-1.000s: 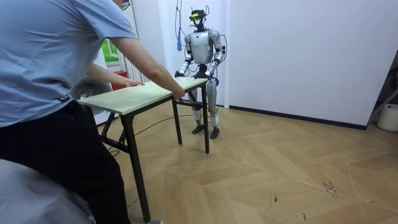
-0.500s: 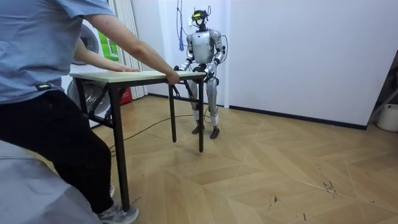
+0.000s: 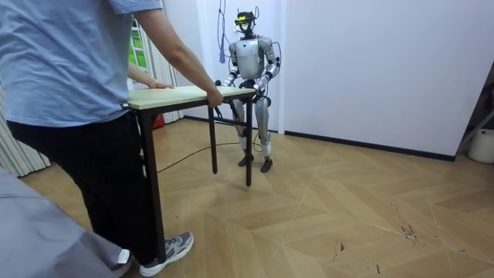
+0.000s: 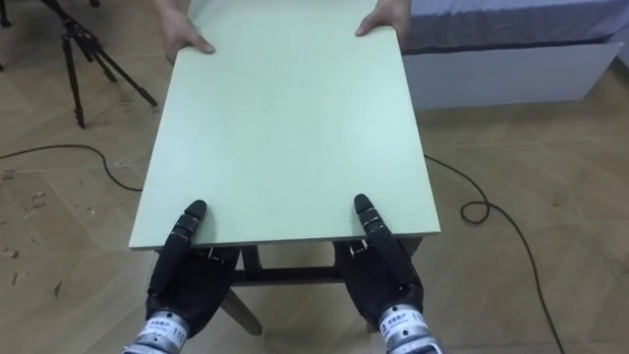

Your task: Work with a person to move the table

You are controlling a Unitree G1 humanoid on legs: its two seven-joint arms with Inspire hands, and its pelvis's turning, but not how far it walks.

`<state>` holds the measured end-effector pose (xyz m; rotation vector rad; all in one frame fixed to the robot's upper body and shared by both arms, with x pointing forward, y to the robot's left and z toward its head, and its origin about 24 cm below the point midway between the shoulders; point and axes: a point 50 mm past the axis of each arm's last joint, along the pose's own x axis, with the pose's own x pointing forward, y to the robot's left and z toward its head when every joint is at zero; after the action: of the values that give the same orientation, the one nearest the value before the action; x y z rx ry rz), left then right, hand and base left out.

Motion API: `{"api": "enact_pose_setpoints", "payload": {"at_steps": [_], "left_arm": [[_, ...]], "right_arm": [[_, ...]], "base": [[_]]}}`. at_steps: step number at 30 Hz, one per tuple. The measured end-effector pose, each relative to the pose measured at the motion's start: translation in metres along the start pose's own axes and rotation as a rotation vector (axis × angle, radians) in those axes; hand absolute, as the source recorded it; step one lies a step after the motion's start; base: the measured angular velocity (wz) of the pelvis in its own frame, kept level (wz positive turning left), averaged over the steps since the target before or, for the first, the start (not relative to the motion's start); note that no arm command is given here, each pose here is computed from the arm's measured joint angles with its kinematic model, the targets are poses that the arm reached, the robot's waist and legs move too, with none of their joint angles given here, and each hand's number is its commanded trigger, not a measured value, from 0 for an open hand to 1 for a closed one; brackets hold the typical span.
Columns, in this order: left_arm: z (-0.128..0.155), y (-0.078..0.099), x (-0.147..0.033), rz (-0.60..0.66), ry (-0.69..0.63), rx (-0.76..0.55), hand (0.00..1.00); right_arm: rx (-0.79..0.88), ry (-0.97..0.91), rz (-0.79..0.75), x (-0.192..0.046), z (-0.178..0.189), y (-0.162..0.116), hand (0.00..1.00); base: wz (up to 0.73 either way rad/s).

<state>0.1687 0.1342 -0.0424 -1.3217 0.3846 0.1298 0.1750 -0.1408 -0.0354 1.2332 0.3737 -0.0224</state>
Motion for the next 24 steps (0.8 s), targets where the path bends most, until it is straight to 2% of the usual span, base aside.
{"api": "enact_pose_setpoints", "payload": {"at_steps": [5, 15, 24], "left_arm": [[-0.001, 0.001, -0.003, 0.003, 0.0, -0.004, 1.0], [-0.002, 0.0, -0.012, -0.008, 0.01, 0.032, 1.0], [0.0, -0.001, -0.012, -0.014, -0.011, 0.064, 1.0]], "right_arm": [[-0.005, 0.001, 0.008, -0.002, -0.001, 0.0, 1.0], [0.029, -0.016, 0.004, -0.021, -0.006, -0.006, 1.0], [0.056, -0.013, 0.002, -0.022, -0.012, -0.006, 1.0]], "base": [[0.0], [0.0], [0.0]]}}
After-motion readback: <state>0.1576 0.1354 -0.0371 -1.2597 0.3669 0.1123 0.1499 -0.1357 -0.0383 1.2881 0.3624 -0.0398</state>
